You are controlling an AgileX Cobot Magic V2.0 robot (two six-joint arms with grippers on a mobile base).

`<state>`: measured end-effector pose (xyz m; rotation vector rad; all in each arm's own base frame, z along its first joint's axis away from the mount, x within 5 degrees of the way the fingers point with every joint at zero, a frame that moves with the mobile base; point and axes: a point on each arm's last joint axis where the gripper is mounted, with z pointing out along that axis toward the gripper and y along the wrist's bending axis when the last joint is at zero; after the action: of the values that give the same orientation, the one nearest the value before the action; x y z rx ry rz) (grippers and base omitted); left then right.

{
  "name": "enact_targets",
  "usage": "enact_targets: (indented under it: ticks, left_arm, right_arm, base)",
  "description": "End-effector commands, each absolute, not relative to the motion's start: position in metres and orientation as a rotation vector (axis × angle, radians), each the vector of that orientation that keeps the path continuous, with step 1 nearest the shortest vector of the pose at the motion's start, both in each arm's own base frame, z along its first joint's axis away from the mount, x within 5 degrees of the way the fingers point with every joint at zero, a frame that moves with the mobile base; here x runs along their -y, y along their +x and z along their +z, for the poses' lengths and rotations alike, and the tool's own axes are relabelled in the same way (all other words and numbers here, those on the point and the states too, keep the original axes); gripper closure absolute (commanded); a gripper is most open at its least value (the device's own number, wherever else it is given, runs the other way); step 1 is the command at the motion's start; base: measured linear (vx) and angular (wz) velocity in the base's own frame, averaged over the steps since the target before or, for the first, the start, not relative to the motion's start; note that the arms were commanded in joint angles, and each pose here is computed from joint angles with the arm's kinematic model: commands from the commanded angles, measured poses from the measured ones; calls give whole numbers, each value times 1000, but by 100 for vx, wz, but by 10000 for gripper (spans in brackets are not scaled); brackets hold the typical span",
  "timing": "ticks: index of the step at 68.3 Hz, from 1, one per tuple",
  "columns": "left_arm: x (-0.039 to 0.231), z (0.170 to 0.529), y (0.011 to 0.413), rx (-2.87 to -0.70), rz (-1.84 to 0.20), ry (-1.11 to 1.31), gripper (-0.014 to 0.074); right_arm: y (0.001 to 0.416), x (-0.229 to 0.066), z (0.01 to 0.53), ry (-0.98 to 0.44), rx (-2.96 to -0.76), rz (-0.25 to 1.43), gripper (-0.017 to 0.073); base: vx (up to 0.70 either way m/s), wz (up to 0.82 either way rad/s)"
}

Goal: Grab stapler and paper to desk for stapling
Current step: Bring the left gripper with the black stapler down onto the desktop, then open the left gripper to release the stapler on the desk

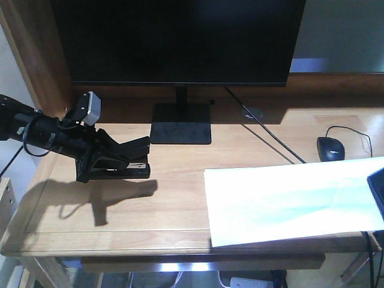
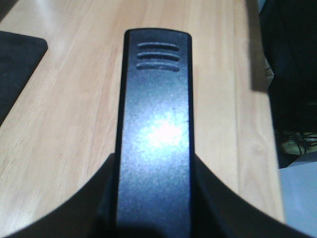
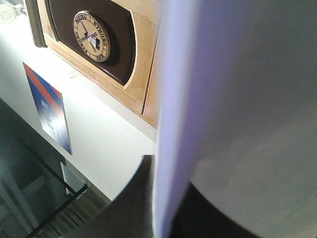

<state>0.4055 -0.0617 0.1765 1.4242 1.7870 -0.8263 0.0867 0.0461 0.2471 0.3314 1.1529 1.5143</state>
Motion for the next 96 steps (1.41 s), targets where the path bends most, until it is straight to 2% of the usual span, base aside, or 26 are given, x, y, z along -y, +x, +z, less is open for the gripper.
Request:
enact_targets:
  ticks: [1,19,40,53,64,71,78,90,96]
  left_arm:
    - [67,206,414,-1658,-866,1379,600]
    - [66,177,430,-1683,-909,1372,579]
    - [66,151,434,-1733,-939,1354,493]
    - [66,146,434,-1757,-941,1353,389]
    - [65,143,432,-1770,-924,1401,235]
    - [65,145,432,-1767,-923,1398,157]
    - [65,154,432,-1750,-904,1404,123]
    - [63,182,429,-1705,-840,1417,127]
    - [63,198,427,-1681,-795,1427,162]
  right_arm:
    - [79,-45,250,277,-1049,1561,561]
    - [79,-45,250,277,-1049,1561,561]
    - [79,-45,250,277,-1049,1561,561]
    - [79,-45,250,277,-1049,1561,561]
    - [79,-45,250,277,-1049,1561,561]
    - [79,-45,250,277,-1049,1561,561]
    - [79,-45,250,277,-1049,1561,561]
    - [79,-45,250,277,-1049,1561,561]
    - [79,-45,250,277,-1049,1561,561]
  base:
    - [0,0]
    - [0,0]
    - [0,0]
    - [0,0]
    - [0,0]
    - [0,0]
    - [0,0]
    - [0,0]
    - [0,0]
